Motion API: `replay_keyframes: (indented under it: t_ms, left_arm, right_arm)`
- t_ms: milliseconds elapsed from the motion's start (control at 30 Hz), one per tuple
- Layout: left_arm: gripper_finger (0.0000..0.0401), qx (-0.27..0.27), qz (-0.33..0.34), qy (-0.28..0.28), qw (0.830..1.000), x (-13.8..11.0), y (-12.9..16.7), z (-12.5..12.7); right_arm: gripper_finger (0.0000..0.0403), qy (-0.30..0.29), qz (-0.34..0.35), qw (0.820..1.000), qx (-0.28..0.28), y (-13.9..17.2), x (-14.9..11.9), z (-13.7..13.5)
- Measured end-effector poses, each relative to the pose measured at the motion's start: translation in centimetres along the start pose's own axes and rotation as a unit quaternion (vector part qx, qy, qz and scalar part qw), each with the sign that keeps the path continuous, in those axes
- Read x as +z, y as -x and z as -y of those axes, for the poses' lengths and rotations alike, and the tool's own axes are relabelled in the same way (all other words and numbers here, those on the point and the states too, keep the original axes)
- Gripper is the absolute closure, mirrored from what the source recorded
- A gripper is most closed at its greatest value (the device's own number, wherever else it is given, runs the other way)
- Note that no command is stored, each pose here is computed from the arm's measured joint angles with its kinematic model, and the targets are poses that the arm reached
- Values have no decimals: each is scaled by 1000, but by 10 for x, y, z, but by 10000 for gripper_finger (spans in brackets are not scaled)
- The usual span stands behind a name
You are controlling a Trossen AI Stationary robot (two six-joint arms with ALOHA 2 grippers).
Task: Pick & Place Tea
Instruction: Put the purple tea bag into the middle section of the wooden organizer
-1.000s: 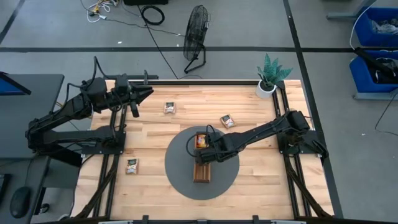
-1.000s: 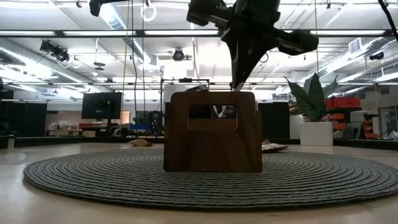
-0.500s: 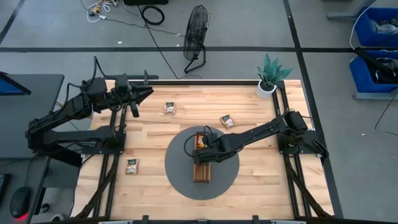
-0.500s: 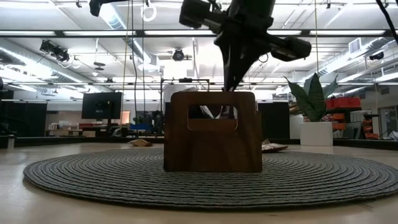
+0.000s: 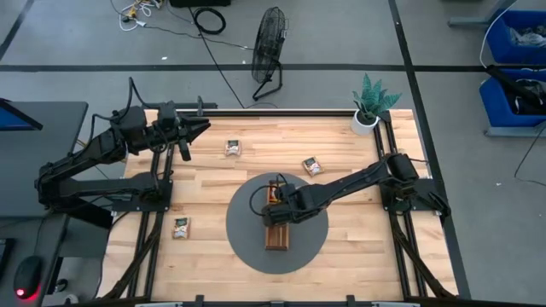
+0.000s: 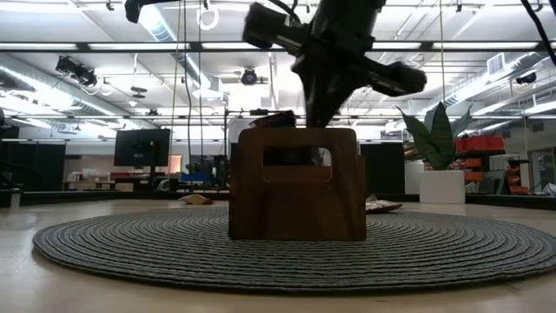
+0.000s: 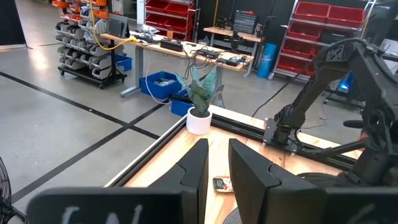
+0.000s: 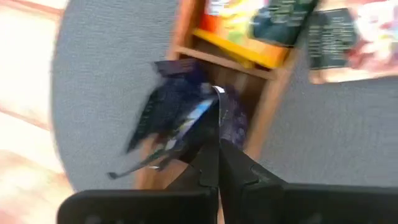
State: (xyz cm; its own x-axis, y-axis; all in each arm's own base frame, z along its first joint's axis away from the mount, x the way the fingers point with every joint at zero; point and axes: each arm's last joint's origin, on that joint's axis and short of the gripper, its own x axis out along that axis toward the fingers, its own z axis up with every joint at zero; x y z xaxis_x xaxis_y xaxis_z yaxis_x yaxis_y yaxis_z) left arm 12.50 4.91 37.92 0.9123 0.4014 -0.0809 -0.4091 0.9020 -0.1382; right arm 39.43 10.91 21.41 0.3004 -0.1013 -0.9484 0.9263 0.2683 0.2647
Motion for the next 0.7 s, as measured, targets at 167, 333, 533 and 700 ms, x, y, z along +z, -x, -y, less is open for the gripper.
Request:
replay_keyframes:
  t_ms: [167, 333, 533, 700]
  left_arm:
    - [337, 0, 1, 0, 1000, 0, 0, 0]
    - [337, 0, 0, 0, 1000, 0, 0, 0]
    - [337, 0, 0, 1, 1000, 0, 0, 0]
    - [337, 0, 0, 0, 1000, 0, 0, 0]
  right_arm:
    - [403, -1, -8, 1000, 7, -4, 1, -3]
    - [403, 2, -17, 1000, -1, -10, 0, -2]
    - [384, 4, -17, 1000, 4, -12, 0, -4]
    - [337, 18, -28, 999, -4, -11, -1, -2]
